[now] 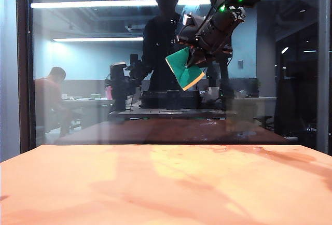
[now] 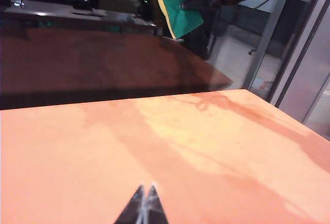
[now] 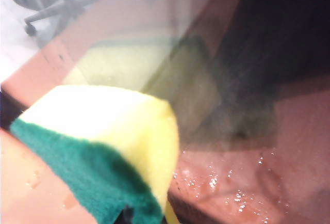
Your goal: Pick up the sponge from the table, wipe the water off the glass, and finally place the sponge back on the table.
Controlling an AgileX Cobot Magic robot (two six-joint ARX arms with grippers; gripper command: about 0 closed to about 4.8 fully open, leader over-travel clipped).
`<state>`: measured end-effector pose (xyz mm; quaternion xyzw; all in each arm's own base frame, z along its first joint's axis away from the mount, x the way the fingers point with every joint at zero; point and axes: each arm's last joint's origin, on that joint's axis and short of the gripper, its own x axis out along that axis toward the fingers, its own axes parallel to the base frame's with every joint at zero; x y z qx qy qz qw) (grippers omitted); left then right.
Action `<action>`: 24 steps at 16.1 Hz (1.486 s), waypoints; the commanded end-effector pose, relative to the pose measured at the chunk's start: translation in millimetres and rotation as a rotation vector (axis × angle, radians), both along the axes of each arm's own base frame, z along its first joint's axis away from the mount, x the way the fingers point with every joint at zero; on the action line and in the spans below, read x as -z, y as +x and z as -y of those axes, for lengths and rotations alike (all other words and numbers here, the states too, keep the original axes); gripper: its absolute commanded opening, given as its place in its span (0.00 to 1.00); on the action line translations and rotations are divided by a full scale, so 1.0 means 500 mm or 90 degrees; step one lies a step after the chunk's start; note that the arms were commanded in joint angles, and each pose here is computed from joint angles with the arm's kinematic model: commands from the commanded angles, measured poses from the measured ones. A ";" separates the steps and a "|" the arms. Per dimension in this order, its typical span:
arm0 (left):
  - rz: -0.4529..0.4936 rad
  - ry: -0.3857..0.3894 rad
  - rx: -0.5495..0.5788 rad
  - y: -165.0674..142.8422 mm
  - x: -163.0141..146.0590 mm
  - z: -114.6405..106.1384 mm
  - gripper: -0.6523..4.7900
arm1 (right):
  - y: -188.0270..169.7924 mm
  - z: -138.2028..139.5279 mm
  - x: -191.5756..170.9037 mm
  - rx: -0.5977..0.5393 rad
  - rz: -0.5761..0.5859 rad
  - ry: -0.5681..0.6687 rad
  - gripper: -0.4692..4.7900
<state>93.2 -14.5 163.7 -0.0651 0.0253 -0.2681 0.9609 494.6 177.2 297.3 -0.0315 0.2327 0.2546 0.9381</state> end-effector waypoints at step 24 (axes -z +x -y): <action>-0.003 0.002 0.000 0.000 0.000 0.000 0.11 | -0.041 -0.062 -0.067 0.028 0.083 0.001 0.08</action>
